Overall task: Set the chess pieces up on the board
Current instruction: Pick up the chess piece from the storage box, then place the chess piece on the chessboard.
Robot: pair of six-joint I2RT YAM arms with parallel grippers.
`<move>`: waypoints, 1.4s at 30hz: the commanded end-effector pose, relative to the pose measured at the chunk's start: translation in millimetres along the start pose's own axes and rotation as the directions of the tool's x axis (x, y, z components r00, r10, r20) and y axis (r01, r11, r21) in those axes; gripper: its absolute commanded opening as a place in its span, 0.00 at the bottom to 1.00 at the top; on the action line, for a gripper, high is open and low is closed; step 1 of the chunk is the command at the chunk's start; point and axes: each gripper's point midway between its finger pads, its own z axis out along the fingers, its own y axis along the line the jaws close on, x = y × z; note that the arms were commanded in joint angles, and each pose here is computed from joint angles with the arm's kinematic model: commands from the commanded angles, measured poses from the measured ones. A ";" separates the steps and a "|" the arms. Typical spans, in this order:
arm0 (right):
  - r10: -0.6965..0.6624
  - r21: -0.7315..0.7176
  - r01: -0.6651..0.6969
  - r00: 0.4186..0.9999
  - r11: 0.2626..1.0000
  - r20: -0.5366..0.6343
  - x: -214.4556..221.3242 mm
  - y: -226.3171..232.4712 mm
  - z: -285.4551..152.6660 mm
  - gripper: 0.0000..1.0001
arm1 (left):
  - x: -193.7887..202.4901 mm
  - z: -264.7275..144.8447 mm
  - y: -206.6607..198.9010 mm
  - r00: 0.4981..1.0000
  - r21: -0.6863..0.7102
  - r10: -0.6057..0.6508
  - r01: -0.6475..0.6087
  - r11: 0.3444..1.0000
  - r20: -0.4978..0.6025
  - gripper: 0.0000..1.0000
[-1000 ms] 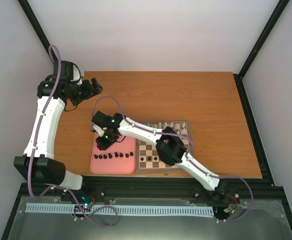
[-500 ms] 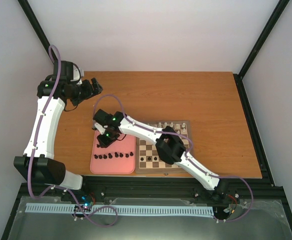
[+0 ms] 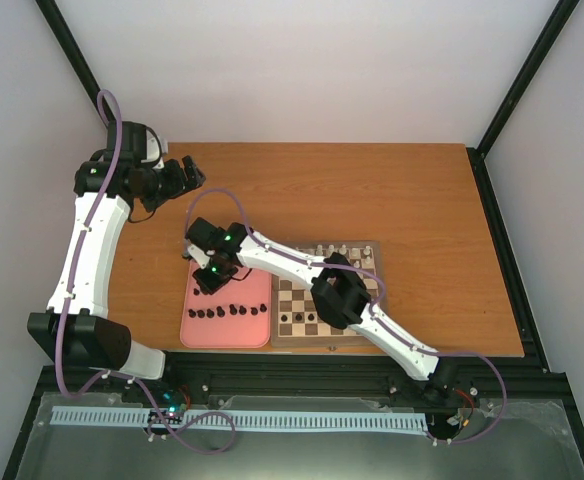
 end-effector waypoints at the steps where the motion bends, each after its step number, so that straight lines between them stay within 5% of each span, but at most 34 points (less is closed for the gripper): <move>1: 0.007 0.010 -0.007 1.000 1.000 -0.007 0.1 -5.3 1.2 0.07 | -8.0 -3.3 -5.8 1.000 0.012 0.020 -0.020 1.000 0.022 1.00; 9: -0.015 0.124 0.007 0.998 0.992 0.064 -15.0 -16.5 -31.7 0.03 | -8.2 -4.3 -6.2 0.999 0.010 0.022 -0.022 1.000 0.025 1.00; 18: 0.058 0.252 -0.117 0.972 0.961 0.230 -25.6 -41.9 -132.4 0.03 | -8.1 -5.5 -5.6 0.999 0.007 0.024 -0.024 1.000 0.027 1.00; 26: 0.226 0.361 -0.280 0.956 0.890 0.185 90.5 -83.1 -190.2 0.03 | -9.9 -2.9 -6.6 1.000 0.010 0.022 -0.022 1.000 0.022 1.00; 32: 0.425 0.394 -0.465 0.885 0.793 0.188 191.5 -114.9 -215.8 0.03 | -11.1 -1.2 -6.3 1.000 0.007 0.018 -0.018 1.000 0.019 1.00; 42: 0.564 0.453 -0.565 0.811 0.690 0.154 285.4 -123.0 -216.3 0.03 | -9.1 3.7 -4.2 1.000 0.003 0.015 -0.015 1.000 0.006 1.00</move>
